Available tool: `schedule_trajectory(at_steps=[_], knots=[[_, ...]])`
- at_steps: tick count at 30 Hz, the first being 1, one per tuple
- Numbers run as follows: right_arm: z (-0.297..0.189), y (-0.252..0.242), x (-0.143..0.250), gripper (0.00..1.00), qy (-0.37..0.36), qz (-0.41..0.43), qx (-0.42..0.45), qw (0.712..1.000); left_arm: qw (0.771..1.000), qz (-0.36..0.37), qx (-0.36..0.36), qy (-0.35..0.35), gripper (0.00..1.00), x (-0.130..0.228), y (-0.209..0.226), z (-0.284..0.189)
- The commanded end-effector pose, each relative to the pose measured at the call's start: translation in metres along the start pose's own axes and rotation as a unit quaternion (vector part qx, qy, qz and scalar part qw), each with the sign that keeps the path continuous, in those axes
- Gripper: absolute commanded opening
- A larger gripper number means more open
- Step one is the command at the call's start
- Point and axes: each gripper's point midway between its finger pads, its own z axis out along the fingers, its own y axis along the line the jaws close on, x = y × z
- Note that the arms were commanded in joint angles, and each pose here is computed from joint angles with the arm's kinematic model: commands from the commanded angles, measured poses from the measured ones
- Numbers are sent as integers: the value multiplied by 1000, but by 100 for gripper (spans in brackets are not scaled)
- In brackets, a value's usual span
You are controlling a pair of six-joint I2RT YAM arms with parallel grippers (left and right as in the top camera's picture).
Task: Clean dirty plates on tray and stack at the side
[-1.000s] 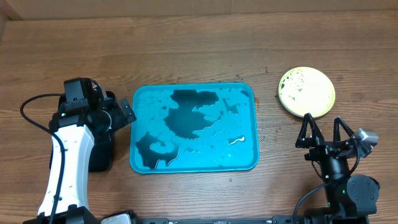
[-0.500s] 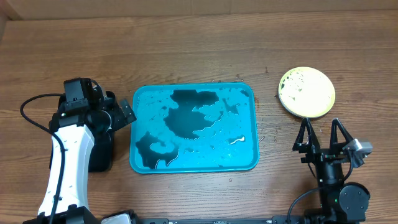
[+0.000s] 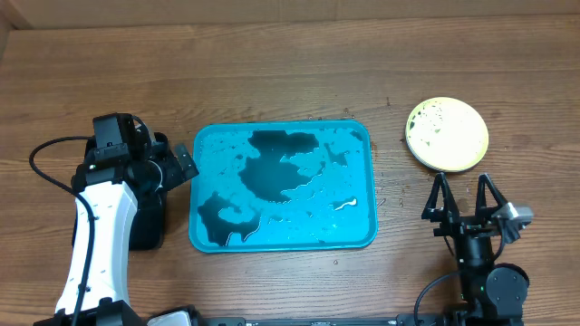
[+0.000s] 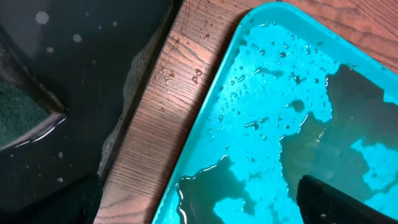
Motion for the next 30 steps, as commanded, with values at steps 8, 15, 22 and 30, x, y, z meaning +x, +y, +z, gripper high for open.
schedule_trajectory(at_steps=[8,15,22,30], knots=[[-3,-15,35,100,67,-61,26,996,1000,-6,-3,5,100,3,0,4],[-3,-11,37,100,73,-107,10,992,1000,-6,-3,5,100,3,0,4],[-3,-11,37,100,73,-127,9,989,1000,-6,-3,5,100,3,0,4],[-3,-11,37,100,73,-128,9,989,1000,-6,-3,5,100,3,0,4]])
